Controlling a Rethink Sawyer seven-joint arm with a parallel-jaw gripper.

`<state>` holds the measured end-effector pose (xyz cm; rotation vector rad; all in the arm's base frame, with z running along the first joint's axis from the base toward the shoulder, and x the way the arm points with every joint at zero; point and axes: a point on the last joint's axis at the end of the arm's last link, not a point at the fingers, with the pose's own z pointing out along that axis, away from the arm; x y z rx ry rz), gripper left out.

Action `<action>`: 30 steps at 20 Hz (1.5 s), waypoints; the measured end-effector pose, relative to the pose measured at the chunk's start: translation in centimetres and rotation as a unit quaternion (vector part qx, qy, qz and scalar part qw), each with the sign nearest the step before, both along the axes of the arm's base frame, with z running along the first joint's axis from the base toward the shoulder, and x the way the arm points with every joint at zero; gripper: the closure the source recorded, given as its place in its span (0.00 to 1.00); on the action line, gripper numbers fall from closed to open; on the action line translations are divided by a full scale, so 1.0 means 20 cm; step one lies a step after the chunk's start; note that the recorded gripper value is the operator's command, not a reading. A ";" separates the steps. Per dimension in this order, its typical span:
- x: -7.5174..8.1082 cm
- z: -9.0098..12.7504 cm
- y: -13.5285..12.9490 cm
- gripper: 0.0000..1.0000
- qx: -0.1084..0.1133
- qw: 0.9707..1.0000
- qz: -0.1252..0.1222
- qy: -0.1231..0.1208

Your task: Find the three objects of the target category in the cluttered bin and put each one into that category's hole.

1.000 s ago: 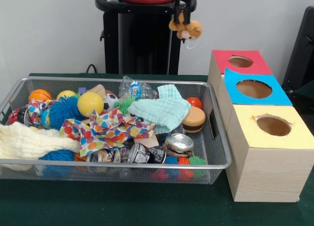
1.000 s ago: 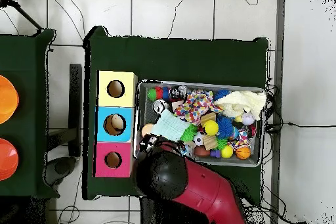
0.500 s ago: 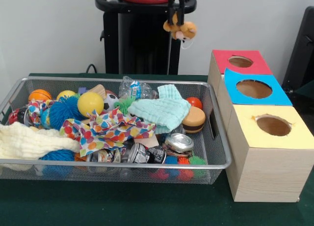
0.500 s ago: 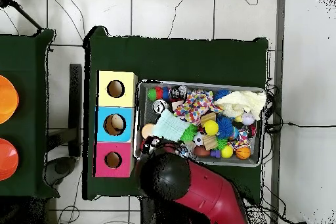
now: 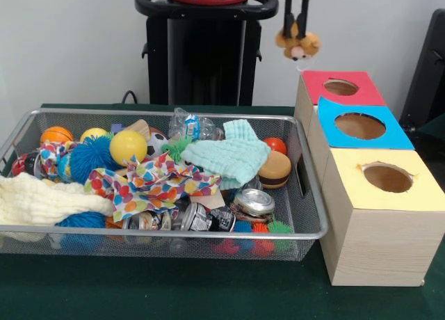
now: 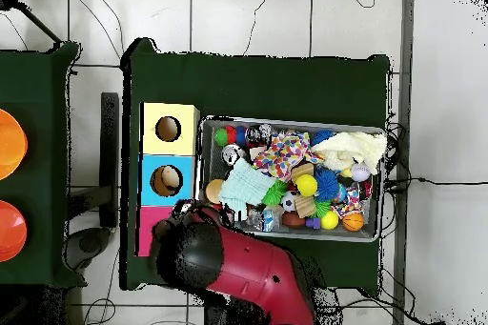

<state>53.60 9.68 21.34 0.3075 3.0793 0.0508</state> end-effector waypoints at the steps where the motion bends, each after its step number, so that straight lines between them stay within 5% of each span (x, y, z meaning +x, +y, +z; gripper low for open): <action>1: 0.00 -0.01 0.03 1.00 0.000 1.000 0.005 0.001; 10: 0.07 -0.05 0.23 1.00 -0.002 1.000 0.020 -0.003; 30: 0.24 -0.11 0.24 1.00 -0.001 1.000 -0.003 -0.012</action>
